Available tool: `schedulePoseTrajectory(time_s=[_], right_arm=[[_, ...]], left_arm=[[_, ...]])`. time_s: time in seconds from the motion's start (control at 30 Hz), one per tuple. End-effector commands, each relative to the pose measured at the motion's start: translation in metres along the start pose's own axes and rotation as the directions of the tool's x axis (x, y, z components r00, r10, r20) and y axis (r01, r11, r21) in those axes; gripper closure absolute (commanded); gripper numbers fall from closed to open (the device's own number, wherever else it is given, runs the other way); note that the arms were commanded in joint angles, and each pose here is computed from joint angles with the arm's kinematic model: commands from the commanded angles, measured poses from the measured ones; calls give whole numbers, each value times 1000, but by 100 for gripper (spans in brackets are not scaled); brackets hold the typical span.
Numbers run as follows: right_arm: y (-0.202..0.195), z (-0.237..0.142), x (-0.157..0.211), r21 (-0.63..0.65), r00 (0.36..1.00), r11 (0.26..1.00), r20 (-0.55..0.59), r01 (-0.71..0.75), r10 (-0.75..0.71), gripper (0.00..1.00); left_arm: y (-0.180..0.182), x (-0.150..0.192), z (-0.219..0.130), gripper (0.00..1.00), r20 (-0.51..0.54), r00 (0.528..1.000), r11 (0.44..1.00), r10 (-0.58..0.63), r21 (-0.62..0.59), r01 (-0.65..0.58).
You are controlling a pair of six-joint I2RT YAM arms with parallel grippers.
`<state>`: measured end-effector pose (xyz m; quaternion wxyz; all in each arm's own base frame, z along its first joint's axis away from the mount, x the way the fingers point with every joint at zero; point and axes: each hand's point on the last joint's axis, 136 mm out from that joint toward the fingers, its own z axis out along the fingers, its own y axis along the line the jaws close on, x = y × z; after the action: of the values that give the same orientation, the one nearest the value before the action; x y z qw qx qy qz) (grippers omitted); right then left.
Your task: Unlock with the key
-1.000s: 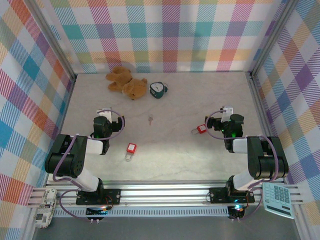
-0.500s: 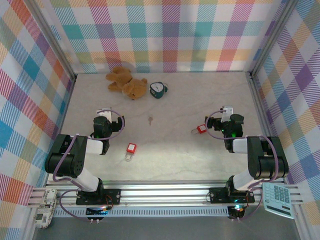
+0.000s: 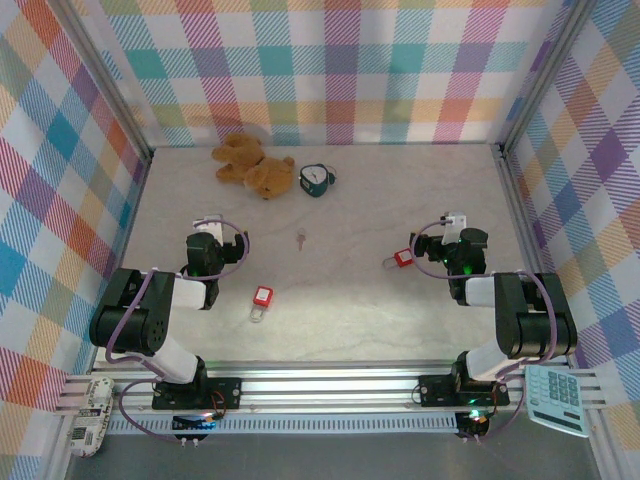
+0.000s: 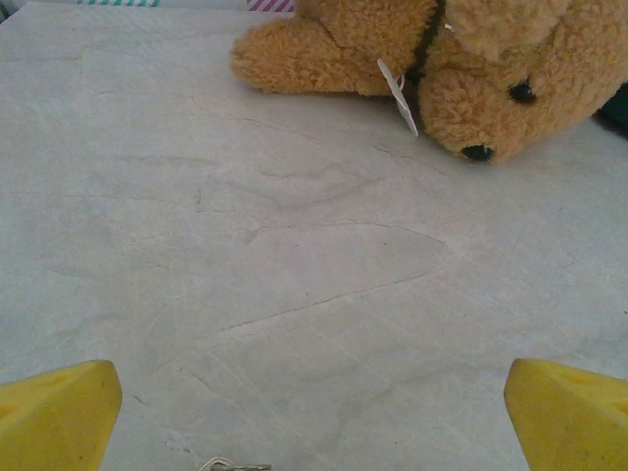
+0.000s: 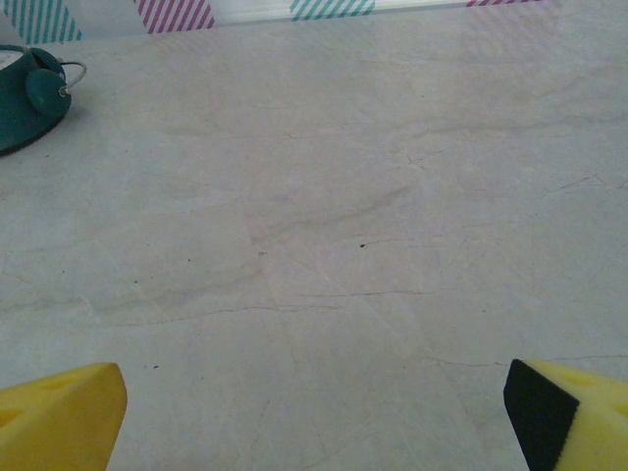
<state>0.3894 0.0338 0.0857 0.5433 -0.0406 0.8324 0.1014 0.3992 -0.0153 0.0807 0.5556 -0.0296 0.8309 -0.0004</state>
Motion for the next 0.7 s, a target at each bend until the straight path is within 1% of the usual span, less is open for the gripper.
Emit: schedulePoseTrajectory(time_s=[0.0, 0.23, 0.33, 0.4, 0.47, 0.5, 0.57, 0.6, 0.67], right_arm=[[2, 2, -9, -22, 999, 999, 23, 23, -23, 1], [3, 2, -10, -23, 999, 999, 24, 24, -23, 1], [3, 2, -9, -23, 1000, 999, 21, 24, -23, 1], [3, 2, -9, -22, 999, 999, 23, 24, -23, 1], [3, 1, -16, -11, 999, 999, 21, 33, -33, 1], [5, 0, -20, -4, 999, 999, -4, 39, -39, 1], [3, -1, -32, 58, 993, 998, -115, 36, -29, 1], [6, -3, -41, 62, 990, 997, -136, 41, -32, 1], [23, -12, -71, 37, 992, 997, -104, 71, -67, 1]], left_arm=[[5, -2, 1, 1, 7, 1000, 1000, -13, -16, 13], [5, -2, 1, 0, 7, 1000, 1000, -10, -16, 11], [-4, -1, -1, 0, 11, 1000, 1000, 18, 25, -18], [-4, -8, -4, 0, 23, 999, 1000, 22, 14, -23], [-6, -22, -13, 0, 13, 999, 999, 31, 12, -31], [-5, -33, -18, 0, 14, 999, 1000, 30, 6, -30], [-4, -61, -35, 0, 28, 999, 999, 32, -9, -32], [-3, -75, -44, 0, 47, 999, 1000, 28, -13, -28], [-1, -109, -67, 0, 92, 996, 1000, -7, -27, 10]])
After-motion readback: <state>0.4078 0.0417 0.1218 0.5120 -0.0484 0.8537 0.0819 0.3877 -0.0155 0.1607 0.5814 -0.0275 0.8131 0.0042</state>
